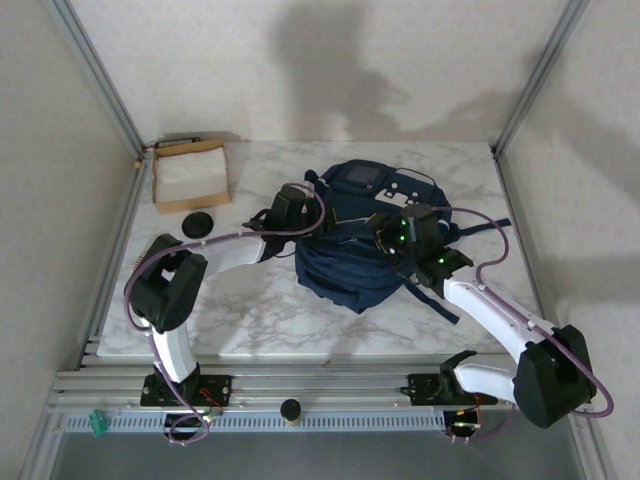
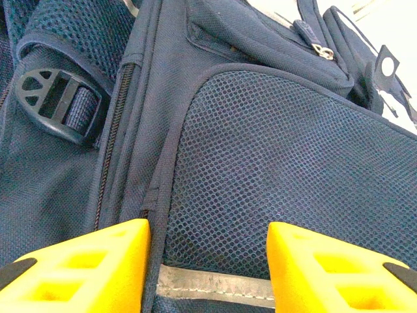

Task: Pack the student bag

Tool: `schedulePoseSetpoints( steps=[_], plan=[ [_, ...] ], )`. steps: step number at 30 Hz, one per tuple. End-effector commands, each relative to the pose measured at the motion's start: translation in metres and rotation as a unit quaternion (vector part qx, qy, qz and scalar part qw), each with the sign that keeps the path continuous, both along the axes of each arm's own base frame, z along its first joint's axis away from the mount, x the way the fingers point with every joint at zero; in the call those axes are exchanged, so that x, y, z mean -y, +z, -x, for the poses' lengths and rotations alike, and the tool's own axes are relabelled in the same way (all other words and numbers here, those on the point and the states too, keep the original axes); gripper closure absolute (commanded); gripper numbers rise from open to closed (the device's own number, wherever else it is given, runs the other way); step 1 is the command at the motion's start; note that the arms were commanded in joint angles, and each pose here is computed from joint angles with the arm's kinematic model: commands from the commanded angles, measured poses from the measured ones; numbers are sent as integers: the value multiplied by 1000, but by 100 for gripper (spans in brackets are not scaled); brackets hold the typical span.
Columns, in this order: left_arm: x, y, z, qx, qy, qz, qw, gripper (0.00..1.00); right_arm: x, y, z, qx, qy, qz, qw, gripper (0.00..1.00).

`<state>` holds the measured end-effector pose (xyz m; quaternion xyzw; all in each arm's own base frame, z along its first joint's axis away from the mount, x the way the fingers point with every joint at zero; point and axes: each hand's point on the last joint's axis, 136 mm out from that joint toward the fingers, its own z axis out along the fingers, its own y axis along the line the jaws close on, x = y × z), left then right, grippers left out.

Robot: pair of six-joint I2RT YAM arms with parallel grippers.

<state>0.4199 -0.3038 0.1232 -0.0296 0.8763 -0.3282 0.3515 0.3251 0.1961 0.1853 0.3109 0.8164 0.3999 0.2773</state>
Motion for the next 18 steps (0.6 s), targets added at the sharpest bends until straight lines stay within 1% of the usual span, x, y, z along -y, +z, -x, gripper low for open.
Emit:
schedulePoseSetpoints(
  steps=[1,2,3,5,7,9,11,13,16,18],
  plan=[
    [40,32,34,10,-69,45,997,51,-6,20,-9,38,4,-12,999,74],
    [35,38,34,16,-62,39,997,51,-4,23,-8,43,5,-13,999,80],
    [31,44,34,23,-55,33,998,51,-3,25,-8,45,7,-13,999,84],
    [20,55,36,36,-38,18,998,50,-1,31,-6,50,17,-14,999,87],
    [12,65,45,47,-32,3,998,49,0,34,-3,48,29,-20,998,95],
    [12,74,63,61,-49,-18,997,50,4,35,-1,41,34,-37,998,96],
    [18,82,90,81,-72,-47,993,50,9,38,1,40,29,-65,997,97],
    [23,86,111,89,-94,-59,990,50,13,43,3,41,24,-96,994,97],
    [29,87,137,88,-127,-38,987,50,12,50,4,38,28,-125,991,99],
    [33,85,143,84,-144,-27,986,49,11,53,4,33,34,-144,988,100]
  ],
)
